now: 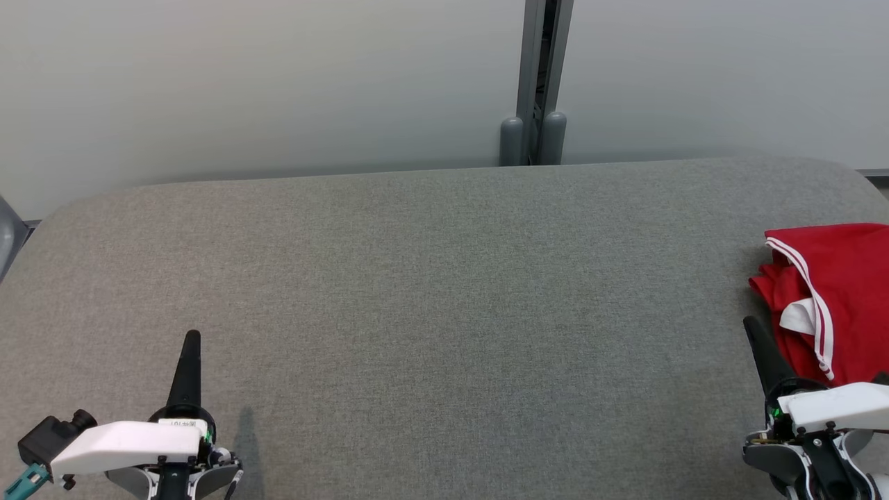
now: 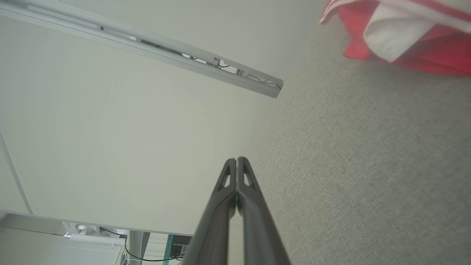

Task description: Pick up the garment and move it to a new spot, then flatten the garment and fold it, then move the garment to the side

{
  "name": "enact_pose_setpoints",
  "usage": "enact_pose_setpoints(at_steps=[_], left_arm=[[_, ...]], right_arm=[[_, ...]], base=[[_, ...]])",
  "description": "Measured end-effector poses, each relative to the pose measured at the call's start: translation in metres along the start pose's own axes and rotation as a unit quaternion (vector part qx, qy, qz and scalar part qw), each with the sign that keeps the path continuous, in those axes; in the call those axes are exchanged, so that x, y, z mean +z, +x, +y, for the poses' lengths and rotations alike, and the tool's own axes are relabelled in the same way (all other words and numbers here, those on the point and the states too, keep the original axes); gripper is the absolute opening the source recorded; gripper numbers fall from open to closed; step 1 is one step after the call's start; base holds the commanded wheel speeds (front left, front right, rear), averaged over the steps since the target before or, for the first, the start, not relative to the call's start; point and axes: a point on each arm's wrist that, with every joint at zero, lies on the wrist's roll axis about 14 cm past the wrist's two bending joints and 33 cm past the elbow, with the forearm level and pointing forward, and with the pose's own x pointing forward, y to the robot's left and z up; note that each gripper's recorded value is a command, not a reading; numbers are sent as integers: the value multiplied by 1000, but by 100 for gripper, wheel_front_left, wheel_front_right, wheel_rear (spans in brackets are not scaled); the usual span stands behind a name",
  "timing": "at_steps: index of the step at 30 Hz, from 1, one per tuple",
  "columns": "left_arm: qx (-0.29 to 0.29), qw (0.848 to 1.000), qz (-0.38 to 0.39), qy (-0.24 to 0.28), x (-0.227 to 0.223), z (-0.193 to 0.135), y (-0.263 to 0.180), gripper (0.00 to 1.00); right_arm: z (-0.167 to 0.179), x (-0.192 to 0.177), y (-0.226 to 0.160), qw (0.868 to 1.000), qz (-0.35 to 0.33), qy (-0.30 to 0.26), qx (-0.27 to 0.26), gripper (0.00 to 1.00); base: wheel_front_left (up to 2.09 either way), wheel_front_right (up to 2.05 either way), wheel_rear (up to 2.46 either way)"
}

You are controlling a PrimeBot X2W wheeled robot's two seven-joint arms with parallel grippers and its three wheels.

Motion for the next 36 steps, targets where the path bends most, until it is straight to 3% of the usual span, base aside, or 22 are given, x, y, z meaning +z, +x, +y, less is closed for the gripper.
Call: enact_pose_setpoints(at_steps=[36], left_arm=[[-23, 990, -10, -140, 2, -11, 14, 0]], right_arm=[[2, 10, 15, 991, -11, 136, 12, 0]], base=[[0, 0, 0]])
